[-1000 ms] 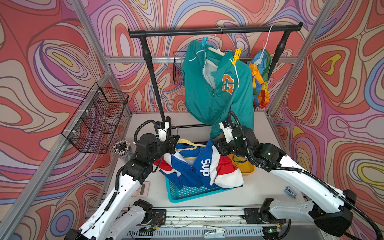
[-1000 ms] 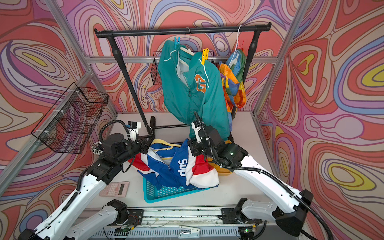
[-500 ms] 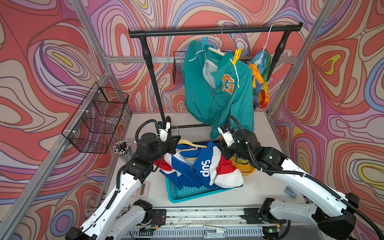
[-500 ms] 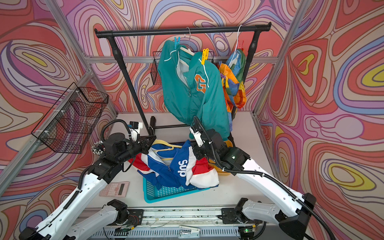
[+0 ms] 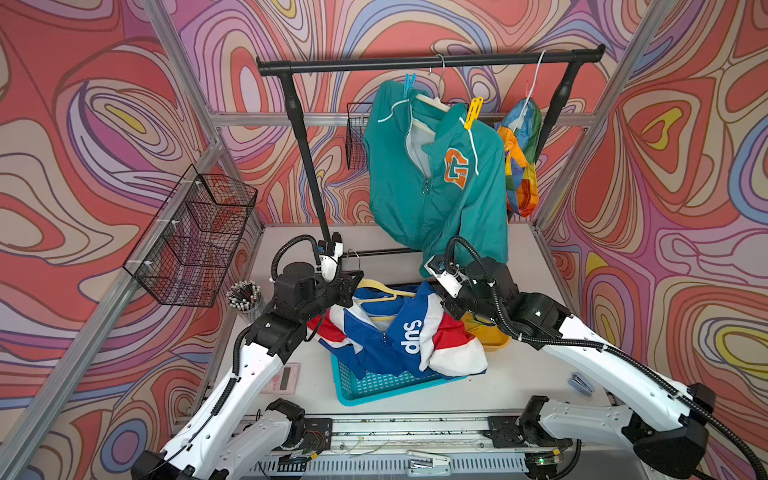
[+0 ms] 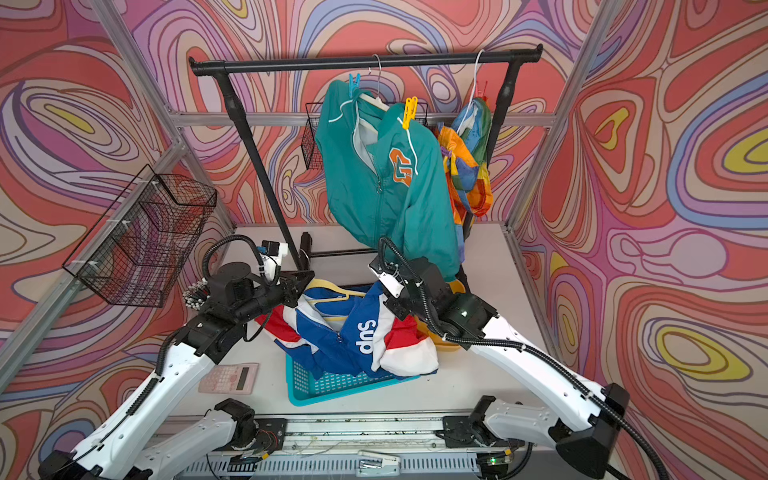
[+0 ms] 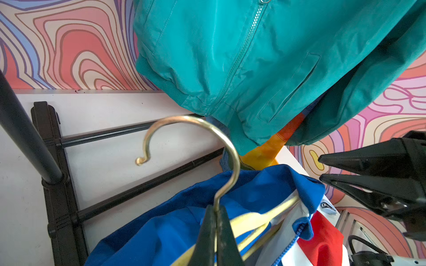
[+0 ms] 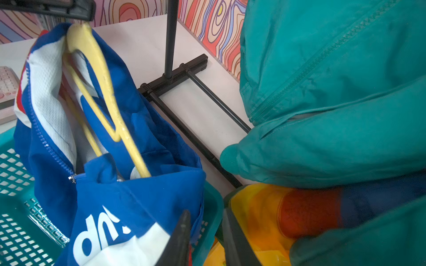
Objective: Remove the clothespins securing jackets to the hanger
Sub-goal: Remove the jacket from the hanger.
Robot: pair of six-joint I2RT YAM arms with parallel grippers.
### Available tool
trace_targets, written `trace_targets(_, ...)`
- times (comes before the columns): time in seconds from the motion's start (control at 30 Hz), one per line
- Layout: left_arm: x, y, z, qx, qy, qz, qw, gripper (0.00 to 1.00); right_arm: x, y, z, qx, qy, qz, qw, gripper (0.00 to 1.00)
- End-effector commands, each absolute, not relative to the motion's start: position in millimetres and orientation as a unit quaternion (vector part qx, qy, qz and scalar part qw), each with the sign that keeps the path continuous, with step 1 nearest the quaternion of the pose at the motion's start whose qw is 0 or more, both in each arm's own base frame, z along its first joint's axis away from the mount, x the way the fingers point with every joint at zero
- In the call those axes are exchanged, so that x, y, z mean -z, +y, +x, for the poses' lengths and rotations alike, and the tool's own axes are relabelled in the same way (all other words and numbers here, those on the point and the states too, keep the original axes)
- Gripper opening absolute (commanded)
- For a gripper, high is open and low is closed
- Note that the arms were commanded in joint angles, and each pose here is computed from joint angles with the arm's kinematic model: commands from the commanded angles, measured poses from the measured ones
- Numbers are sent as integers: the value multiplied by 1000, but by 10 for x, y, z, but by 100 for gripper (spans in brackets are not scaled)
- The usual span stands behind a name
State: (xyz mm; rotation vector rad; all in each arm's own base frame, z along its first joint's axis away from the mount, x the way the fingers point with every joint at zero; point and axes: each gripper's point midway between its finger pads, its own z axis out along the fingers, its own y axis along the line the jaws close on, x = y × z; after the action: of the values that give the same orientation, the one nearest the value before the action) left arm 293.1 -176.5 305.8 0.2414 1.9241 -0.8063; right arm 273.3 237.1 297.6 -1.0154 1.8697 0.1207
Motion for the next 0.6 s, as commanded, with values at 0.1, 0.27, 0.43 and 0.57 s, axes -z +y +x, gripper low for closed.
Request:
trace_targets(0.1, -3232, -1789, 2898, 337, 781, 118, 512, 0, -3066, 2359, 2655, -44, 743, -454, 489, 25)
trace_targets(0.27, -3225, -1805, 2915, 340, 782, 116, 509, 0, -3040, 2357, 2578, -54, 740, -466, 481, 25)
trace_targets(0.43, -3206, -1813, 2919, 338, 786, 118, 504, 0, -3009, 2337, 2509, -52, 733, -488, 471, 26)
trace_targets(0.57, -3210, -1808, 2920, 337, 786, 118, 504, 0, -3006, 2304, 2506, -36, 728, -501, 466, 29)
